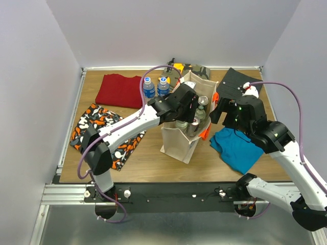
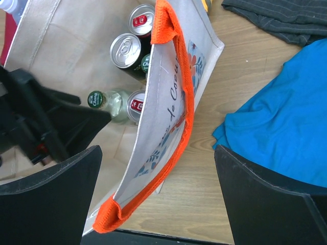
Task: Take the beverage out of the canvas bag
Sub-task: Take out the drink from the canvas bag.
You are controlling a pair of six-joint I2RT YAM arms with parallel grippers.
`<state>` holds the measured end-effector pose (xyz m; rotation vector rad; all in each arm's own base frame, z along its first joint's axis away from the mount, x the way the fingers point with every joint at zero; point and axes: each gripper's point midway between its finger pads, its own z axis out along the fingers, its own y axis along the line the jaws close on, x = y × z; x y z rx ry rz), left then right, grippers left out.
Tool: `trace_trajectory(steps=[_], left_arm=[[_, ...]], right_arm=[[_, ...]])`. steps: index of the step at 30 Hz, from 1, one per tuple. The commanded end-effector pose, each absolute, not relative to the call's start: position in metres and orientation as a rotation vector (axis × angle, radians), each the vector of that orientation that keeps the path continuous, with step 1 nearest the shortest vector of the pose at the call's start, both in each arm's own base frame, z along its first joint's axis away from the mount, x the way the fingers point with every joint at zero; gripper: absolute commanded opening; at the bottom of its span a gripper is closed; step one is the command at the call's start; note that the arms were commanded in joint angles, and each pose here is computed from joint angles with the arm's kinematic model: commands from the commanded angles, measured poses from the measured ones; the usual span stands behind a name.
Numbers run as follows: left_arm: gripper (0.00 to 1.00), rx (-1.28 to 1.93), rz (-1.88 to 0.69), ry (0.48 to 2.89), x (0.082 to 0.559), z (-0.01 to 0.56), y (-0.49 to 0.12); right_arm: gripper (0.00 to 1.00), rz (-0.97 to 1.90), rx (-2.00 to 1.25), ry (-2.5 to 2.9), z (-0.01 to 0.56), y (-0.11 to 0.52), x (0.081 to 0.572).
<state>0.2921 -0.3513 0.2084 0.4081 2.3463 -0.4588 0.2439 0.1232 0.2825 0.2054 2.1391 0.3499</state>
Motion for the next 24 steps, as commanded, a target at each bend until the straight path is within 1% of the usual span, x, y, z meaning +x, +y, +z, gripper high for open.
trace_trajectory(steps=[1, 3, 20, 22, 24], left_arm=[[0.74, 0.376, -0.415, 2.328, 0.311, 0.208, -0.362], [0.72, 0.379, -0.406, 2.334, 0.315, 0.206, -0.366], [0.71, 0.355, -0.288, 2.385, 0.320, 0.191, -0.347], [0.66, 0.362, -0.279, 2.392, 0.320, 0.189, -0.346], [0.65, 0.360, -0.276, 2.396, 0.320, 0.187, -0.345]], right_arm=[[1.00, 0.344, 0.181, 2.152, 0.277, 0.125, 0.246], [1.00, 0.329, 0.185, 2.150, 0.277, 0.123, 0.247], [1.00, 0.239, 0.125, 2.177, 0.269, 0.124, 0.262], [1.00, 0.245, 0.133, 2.172, 0.270, 0.126, 0.263], [1.00, 0.244, 0.143, 2.168, 0.271, 0.125, 0.263]])
